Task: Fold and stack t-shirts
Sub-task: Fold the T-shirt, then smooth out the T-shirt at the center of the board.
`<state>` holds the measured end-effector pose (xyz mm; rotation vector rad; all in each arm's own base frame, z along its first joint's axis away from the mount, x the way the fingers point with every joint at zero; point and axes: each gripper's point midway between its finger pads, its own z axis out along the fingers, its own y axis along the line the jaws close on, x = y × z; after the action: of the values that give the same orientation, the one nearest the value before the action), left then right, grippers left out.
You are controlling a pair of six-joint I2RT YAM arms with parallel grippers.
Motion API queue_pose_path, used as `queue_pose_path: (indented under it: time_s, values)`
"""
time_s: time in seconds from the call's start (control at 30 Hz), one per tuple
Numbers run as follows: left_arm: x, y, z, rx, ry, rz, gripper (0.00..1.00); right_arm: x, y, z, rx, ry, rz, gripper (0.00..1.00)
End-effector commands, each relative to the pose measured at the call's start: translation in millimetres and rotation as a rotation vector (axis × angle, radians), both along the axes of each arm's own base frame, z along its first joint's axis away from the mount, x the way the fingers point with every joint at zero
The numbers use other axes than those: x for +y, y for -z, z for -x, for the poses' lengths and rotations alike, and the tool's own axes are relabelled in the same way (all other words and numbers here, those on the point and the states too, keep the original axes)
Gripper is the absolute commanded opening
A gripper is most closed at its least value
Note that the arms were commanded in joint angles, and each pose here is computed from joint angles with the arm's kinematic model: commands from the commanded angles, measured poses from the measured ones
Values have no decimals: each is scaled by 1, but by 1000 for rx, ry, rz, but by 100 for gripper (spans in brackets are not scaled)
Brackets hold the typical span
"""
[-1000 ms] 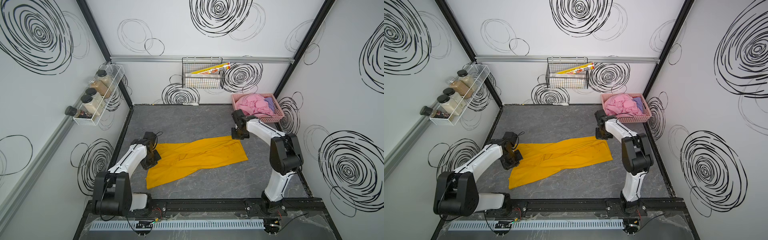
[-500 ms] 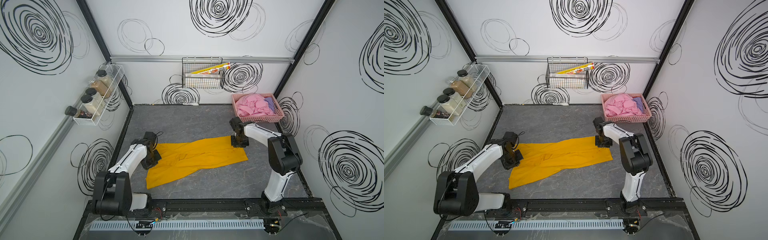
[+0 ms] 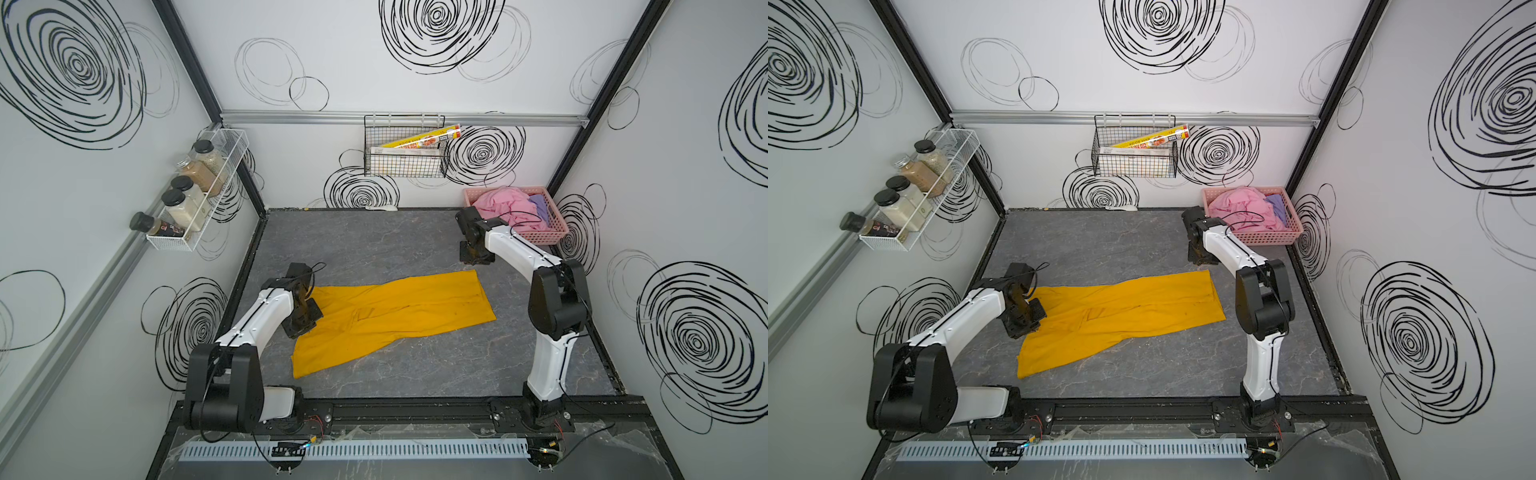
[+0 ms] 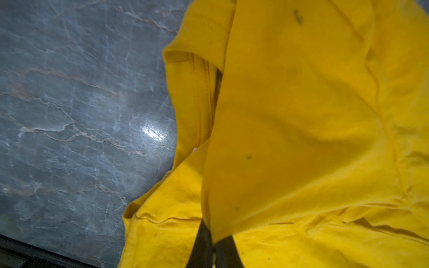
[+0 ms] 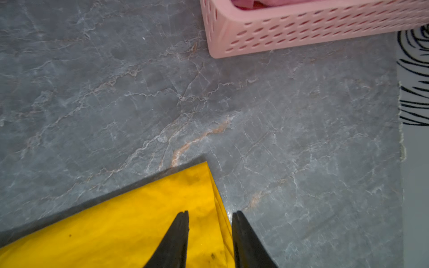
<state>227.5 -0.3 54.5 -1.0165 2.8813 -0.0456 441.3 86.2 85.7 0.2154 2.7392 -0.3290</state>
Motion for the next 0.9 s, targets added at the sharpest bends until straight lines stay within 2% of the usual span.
queue_pose_path:
  time_s: [0.0,0.33,0.43,0.57,0.87]
  values:
    - [5,-5,-2,-22,-7,-4,0,-6,28,4,79,10,35,35]
    - [9,-6,-1,-25,-22,-7,0,-11,47,8,114,19,24,34]
    - [8,-5,-2,-20,-22,-5,0,-12,49,9,117,22,16,27]
    - [10,-5,-2,-18,-26,-6,0,-15,53,11,123,29,-4,11]
    - [11,-3,-1,-12,-30,-7,0,-20,60,16,142,40,-28,9]
